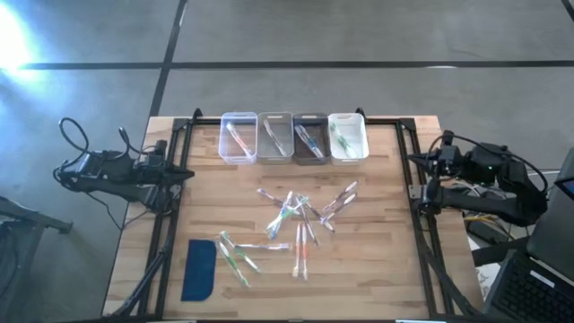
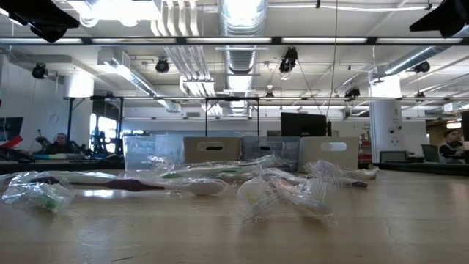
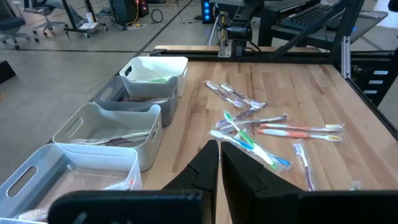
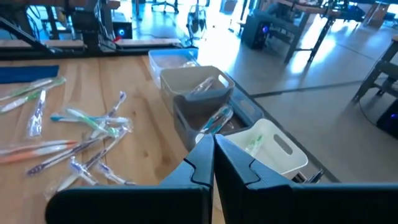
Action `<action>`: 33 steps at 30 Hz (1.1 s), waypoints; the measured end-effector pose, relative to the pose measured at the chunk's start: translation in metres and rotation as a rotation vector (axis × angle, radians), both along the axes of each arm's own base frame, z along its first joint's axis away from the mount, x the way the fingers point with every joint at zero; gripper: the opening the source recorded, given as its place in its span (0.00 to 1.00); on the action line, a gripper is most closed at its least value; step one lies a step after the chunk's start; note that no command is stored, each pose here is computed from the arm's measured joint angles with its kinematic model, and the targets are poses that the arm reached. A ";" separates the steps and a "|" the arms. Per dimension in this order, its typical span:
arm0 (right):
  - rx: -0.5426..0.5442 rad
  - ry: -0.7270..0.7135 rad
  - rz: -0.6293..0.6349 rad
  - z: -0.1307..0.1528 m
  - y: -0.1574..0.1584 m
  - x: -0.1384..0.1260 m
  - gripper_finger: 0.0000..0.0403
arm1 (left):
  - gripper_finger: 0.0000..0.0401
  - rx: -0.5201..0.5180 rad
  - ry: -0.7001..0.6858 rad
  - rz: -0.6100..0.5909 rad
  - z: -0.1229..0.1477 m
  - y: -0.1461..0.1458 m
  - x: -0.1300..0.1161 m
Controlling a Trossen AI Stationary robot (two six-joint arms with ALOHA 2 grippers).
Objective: Pick & Place Toothbrushes
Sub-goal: Put the blue toothbrush into the black transparent bin
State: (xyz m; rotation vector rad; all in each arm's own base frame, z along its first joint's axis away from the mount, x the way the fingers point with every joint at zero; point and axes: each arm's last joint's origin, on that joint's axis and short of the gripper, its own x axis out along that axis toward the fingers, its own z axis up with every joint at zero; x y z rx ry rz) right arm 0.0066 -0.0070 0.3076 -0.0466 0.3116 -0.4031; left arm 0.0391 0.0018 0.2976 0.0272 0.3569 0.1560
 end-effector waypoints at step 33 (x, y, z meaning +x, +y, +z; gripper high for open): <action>0.006 0.024 0.000 0.000 -0.001 0.005 0.02 | 0.06 -0.047 -0.037 0.033 0.001 0.000 0.002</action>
